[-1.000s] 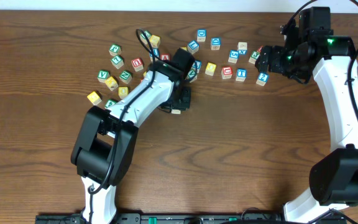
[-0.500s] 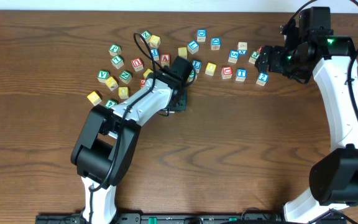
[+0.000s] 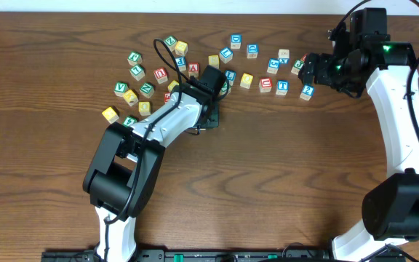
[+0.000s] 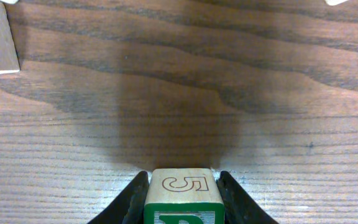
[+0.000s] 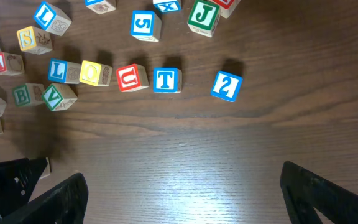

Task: Spell out ROBOT
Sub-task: 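Lower the green R block onto the table and hold it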

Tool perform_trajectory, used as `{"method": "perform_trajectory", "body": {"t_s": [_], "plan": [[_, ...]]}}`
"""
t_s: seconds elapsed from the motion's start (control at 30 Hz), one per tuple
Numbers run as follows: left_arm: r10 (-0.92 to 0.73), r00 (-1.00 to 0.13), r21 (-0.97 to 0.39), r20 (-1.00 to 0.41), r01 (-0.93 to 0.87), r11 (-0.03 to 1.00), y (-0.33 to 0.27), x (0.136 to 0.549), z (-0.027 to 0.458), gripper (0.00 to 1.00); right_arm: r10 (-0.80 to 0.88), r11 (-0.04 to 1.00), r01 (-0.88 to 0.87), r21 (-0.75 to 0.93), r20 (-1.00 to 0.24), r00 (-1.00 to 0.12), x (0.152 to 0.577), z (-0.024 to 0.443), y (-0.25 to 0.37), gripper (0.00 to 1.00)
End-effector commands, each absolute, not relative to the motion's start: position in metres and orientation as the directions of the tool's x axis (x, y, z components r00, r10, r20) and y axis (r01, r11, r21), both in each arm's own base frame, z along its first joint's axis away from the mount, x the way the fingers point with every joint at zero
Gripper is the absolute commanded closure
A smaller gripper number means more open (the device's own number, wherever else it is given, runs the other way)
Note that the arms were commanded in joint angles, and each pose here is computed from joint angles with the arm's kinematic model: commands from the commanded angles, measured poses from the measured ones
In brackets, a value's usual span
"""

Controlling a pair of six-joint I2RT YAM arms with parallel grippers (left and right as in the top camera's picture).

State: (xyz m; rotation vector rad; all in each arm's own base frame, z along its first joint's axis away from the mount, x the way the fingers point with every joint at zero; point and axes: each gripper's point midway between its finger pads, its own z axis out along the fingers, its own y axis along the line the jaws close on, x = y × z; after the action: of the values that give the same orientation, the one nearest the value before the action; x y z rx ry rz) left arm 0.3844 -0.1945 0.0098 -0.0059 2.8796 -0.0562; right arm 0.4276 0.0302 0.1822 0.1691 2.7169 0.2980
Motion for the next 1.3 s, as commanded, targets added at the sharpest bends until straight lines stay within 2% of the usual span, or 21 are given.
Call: {"method": "perform_trajectory", "body": {"t_s": [0.0,1.27], "plan": [[-0.022,-0.959,-0.024,-0.283,-0.016,1.000,-0.1901,0.3888,0.0133,0.70,0.172,0.969,0.086,0.232,-0.381,-0.908,0.4316,0.1841,0.0286,0.06],[0.014,-0.957,-0.019,-0.291,0.021,1.000,-0.1913,0.3904,0.0124,0.69,0.172,0.969,0.087,0.232,-0.380,-0.909,0.4311,0.1839,0.0286,0.06]]}}
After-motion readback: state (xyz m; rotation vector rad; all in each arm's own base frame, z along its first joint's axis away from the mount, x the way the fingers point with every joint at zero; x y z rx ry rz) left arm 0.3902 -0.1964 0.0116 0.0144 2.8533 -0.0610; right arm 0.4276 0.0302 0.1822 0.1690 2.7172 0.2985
